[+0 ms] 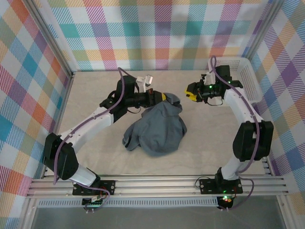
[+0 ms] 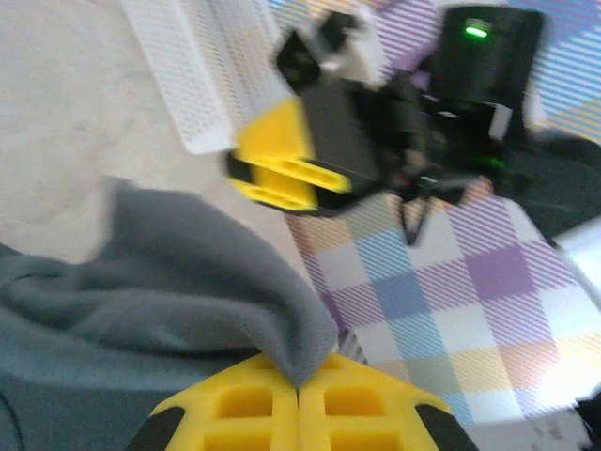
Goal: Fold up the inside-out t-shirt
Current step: Turn the T-shirt inside out at the center of the table.
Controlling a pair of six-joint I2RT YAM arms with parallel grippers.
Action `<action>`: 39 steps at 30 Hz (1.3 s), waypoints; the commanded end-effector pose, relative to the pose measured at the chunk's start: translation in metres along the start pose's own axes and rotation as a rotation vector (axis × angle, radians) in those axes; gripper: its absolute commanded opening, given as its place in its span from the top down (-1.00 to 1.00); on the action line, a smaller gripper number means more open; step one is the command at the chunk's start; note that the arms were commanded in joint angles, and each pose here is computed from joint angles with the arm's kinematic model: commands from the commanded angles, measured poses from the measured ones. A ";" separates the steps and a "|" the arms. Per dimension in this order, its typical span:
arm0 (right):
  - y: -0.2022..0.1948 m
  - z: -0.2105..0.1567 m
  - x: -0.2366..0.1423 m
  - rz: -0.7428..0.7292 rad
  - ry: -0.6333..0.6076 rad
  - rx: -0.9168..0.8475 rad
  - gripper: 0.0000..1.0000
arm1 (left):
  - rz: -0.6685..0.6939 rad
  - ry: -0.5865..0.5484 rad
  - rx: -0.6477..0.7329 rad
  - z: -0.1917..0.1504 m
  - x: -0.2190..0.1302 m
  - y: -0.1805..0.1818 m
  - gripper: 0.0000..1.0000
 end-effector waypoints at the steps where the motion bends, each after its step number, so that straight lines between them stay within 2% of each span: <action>1: 0.025 -0.014 -0.032 -0.021 -0.081 -0.130 0.18 | -0.083 0.051 0.004 -0.009 -0.006 -0.018 1.00; 4: 0.019 -0.038 -0.039 -0.038 -0.213 -0.180 0.14 | -0.084 0.062 -0.005 -0.013 -0.004 -0.014 1.00; 7: 0.005 -0.067 -0.023 -0.066 -0.282 -0.262 0.04 | -0.092 0.066 -0.002 -0.012 -0.002 -0.015 1.00; 9: -0.002 -0.073 -0.014 -0.070 -0.285 -0.254 -0.01 | -0.101 0.064 0.003 -0.009 -0.002 -0.019 1.00; 12: -0.006 -0.069 0.002 -0.067 -0.234 -0.233 -0.12 | -0.120 0.071 0.017 -0.007 -0.002 -0.025 1.00; 17: -0.001 -0.060 0.026 -0.083 -0.162 -0.348 -0.21 | -0.121 0.082 0.022 -0.007 -0.001 -0.027 1.00; 28: 0.021 -0.016 0.029 -0.105 -0.409 -0.685 -0.24 | -0.131 0.091 0.027 -0.010 -0.003 -0.030 1.00; 30: 0.024 -0.011 0.031 -0.102 -0.423 -0.733 -0.14 | -0.136 0.093 0.031 -0.009 -0.003 -0.032 1.00; 31: 0.024 -0.009 0.033 -0.102 -0.421 -0.748 0.00 | -0.134 0.093 0.032 -0.008 -0.002 -0.032 1.00; 35: 0.026 -0.016 0.038 -0.066 -0.370 -0.758 0.78 | -0.114 0.046 0.046 -0.001 -0.008 -0.033 1.00; 37: 0.033 -0.027 0.036 -0.008 -0.340 -0.765 0.94 | -0.105 0.015 0.046 0.004 -0.013 -0.031 1.00; 39: 0.041 -0.037 0.029 0.030 -0.325 -0.749 1.00 | -0.088 0.004 0.034 0.008 -0.015 -0.024 1.00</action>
Point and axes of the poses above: each hand's point on the last joint's axis, 136 mm out from that joint toward the fingers, its own x axis out along the fingers, its own y axis along the line the jaws close on, z = x × y, the point moved 2 cm from there along -x, back along the fingers, and after that the axes turned 2 degrees about -x, right-handed, at the moved point
